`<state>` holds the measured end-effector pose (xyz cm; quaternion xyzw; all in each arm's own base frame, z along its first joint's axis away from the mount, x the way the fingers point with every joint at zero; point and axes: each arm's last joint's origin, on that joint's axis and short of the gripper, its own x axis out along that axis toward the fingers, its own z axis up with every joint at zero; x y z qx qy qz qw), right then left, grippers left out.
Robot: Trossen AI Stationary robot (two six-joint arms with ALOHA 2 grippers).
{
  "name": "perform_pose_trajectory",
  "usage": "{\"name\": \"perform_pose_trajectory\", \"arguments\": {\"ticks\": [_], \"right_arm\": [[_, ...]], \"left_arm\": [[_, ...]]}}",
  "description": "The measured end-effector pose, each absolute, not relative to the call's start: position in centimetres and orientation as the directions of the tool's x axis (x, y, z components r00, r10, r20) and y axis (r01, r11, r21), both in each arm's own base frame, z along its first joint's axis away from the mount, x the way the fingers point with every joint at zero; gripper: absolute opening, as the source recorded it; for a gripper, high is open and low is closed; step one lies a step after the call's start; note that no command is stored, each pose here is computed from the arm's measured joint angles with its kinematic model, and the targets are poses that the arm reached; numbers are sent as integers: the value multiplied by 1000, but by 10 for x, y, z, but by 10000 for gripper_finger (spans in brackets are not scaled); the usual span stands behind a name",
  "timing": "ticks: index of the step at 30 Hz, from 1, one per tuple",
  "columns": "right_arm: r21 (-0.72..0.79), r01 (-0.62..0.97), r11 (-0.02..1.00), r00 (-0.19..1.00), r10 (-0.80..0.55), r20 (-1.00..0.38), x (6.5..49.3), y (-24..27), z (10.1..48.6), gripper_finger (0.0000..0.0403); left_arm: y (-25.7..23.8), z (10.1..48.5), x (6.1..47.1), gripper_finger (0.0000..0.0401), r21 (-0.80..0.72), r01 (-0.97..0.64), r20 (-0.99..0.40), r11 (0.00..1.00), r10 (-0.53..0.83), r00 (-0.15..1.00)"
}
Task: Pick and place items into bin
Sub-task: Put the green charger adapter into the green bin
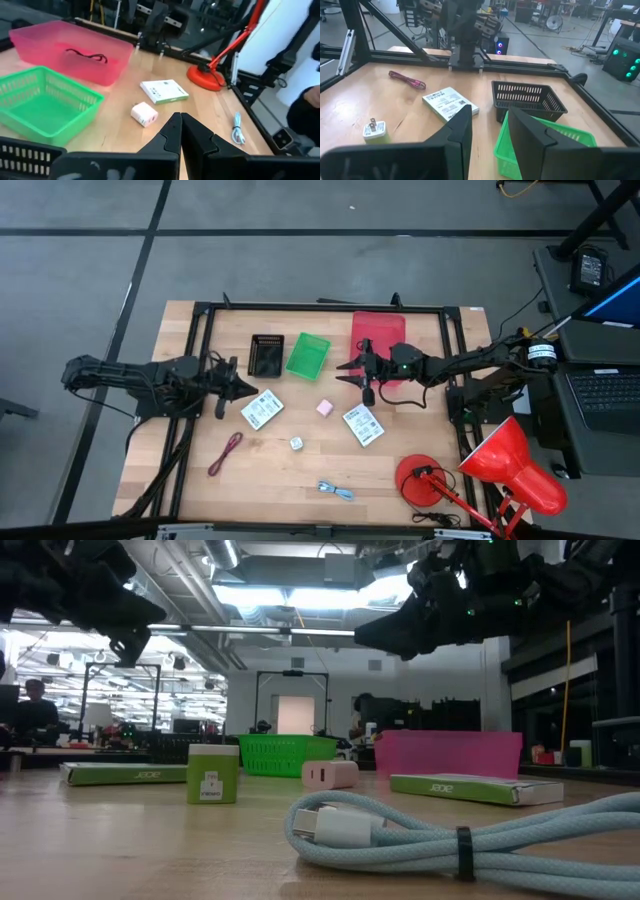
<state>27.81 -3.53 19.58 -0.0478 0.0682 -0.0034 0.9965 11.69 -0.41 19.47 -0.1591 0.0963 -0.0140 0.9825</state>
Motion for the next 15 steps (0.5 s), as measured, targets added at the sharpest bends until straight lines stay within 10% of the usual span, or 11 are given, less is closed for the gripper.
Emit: {"name": "perform_pose_trajectory", "arguments": {"ticks": [15], "right_arm": [[-96,1,995,991,-14,-135,278,-35,196,108]], "left_arm": [[-15,218,155,2,-300,-136,-522,944,-43,852]]}}
